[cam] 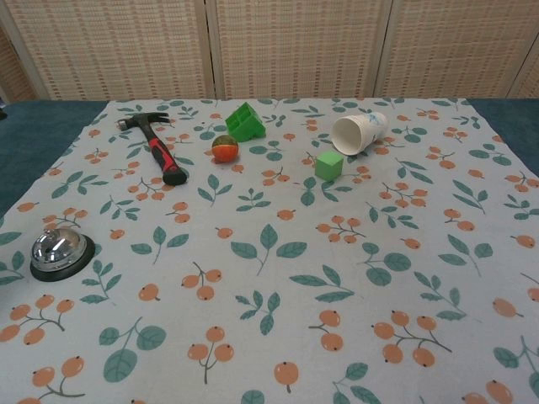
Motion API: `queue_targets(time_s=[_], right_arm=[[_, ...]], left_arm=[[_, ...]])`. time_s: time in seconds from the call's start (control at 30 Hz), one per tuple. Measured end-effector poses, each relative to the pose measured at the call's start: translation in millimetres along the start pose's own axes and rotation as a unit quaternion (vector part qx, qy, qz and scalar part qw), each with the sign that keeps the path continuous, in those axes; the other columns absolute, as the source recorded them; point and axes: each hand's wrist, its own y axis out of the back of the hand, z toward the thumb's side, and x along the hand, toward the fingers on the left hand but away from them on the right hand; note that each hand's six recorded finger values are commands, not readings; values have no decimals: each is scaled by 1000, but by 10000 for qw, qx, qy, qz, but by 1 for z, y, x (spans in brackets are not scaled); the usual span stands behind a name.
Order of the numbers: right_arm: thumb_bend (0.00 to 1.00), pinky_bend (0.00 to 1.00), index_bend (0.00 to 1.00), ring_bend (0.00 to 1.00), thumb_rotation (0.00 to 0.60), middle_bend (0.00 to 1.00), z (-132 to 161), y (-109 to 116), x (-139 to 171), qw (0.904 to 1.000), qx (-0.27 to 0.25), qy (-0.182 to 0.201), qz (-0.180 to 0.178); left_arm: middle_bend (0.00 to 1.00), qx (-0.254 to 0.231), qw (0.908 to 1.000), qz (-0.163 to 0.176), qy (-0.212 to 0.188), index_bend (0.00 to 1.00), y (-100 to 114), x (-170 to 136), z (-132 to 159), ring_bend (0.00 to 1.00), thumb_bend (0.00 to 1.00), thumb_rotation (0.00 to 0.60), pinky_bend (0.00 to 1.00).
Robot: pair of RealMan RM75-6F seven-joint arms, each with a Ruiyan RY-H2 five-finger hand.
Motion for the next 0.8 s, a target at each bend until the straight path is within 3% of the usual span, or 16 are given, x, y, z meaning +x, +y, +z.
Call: queue_targets(time_s=[0.2,0.43,0.8], right_arm=[[16,82,0,0,600,0,0,-2,0,10000,9,0,76],[16,82,0,0,600,0,0,0,2,10000,14,-40,9],[16,82,0,0,600,0,-2,6,4,9999,-60,-33,-91]], left_arm=[[0,101,9997,-178,138,0,-5,5,-3,0,983,600,134],[0,84,9996,-266,-96,0,-14,8,8,0,988,600,76],[0,21,9955,-790,-514,0,-77,30,31,0,998,600,42]])
